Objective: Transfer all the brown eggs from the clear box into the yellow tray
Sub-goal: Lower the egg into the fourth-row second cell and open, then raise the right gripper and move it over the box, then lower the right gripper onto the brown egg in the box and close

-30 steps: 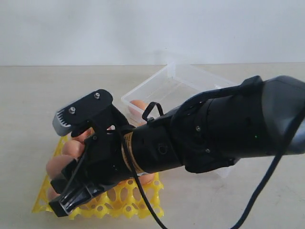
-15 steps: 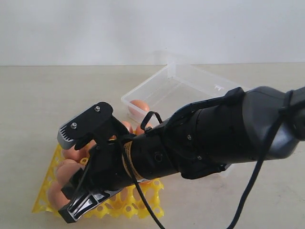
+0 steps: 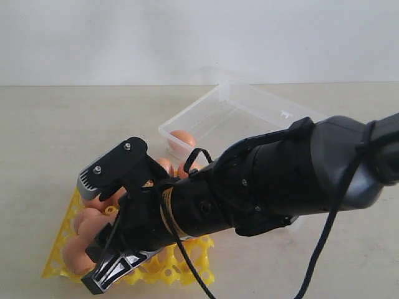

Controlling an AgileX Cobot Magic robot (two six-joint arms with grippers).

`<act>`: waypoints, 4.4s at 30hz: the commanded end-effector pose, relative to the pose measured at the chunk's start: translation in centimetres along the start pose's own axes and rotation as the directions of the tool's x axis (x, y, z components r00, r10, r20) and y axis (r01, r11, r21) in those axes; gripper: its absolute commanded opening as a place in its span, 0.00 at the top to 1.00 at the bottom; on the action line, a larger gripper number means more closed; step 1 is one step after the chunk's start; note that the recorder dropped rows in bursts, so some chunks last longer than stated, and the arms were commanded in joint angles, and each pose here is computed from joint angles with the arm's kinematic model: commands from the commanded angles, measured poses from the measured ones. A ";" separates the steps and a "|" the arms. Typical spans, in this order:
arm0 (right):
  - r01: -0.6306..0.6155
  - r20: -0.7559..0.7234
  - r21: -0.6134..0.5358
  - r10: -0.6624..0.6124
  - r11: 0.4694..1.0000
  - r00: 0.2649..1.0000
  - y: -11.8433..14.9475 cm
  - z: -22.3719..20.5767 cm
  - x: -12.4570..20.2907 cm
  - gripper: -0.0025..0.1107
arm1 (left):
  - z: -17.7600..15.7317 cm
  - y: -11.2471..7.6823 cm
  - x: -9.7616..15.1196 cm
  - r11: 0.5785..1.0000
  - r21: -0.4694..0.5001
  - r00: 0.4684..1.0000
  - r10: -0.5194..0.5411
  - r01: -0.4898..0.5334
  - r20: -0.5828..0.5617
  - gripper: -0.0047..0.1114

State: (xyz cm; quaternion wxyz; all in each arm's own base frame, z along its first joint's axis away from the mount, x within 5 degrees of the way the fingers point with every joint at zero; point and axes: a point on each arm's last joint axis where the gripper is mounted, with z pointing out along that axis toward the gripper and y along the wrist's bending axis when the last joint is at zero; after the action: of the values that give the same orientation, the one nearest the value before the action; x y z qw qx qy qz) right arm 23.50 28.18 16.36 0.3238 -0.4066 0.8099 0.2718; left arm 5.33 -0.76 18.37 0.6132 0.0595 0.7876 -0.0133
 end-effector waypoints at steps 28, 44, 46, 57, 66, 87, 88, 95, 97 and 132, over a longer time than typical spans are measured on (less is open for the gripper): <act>0.040 -0.037 -0.045 -0.042 0.998 0.998 0.1 1.2 0.9 0.43 | 0.0 0.0 0.1 1.000 0.003 1.000 0.004 -0.004 0.003 0.92; 0.013 0.124 0.387 -0.066 0.922 0.990 -1.7 -7.2 -4.3 0.43 | 0.0 0.0 0.1 1.000 0.003 1.000 0.004 -0.004 0.003 0.92; -0.020 0.112 0.567 -0.052 0.823 0.992 -3.1 -9.1 -4.4 0.43 | 0.0 0.0 0.1 1.000 0.003 1.000 0.004 -0.004 0.003 0.92; -0.016 -0.139 0.856 0.259 0.517 0.956 -7.8 -13.8 -0.8 0.43 | 0.0 0.0 0.1 1.000 0.003 1.000 0.004 -0.004 0.003 0.92; -0.165 -0.455 0.658 0.562 0.735 0.691 -15.7 -16.0 -0.1 0.43 | 0.0 0.0 0.1 1.000 0.003 1.000 0.004 -0.004 0.003 0.92; -0.151 -0.457 0.422 0.354 0.894 0.816 -20.0 -10.5 -1.2 0.43 | 0.0 0.0 0.1 1.000 0.003 1.000 0.004 -0.004 0.003 0.92; -0.154 -0.461 0.422 0.357 0.893 0.812 -20.2 -10.2 -1.0 0.43 | 0.0 0.0 0.1 1.000 0.003 1.000 0.004 -0.004 0.003 0.92; -0.197 -0.486 0.406 0.393 0.893 0.781 -20.4 -8.9 0.1 0.43 | 0.0 0.0 0.1 1.000 0.003 1.000 0.004 -0.004 0.003 0.92; -0.209 -0.484 0.391 0.394 0.896 0.781 -20.4 -8.6 0.2 0.43 | 0.0 0.0 0.1 1.000 0.003 1.000 0.004 -0.004 0.003 0.92; -0.344 -0.418 0.458 0.540 0.820 0.731 -21.4 -6.5 1.7 0.98 | 0.0 0.0 0.1 1.000 0.003 1.000 0.004 -0.004 0.003 0.92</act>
State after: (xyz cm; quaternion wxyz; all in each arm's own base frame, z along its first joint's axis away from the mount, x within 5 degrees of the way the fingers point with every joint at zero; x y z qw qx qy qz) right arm 38.25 11.80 14.18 0.0458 -0.2414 0.9671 0.0657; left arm 5.33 -0.76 18.37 0.6132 0.0595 0.7876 -0.0133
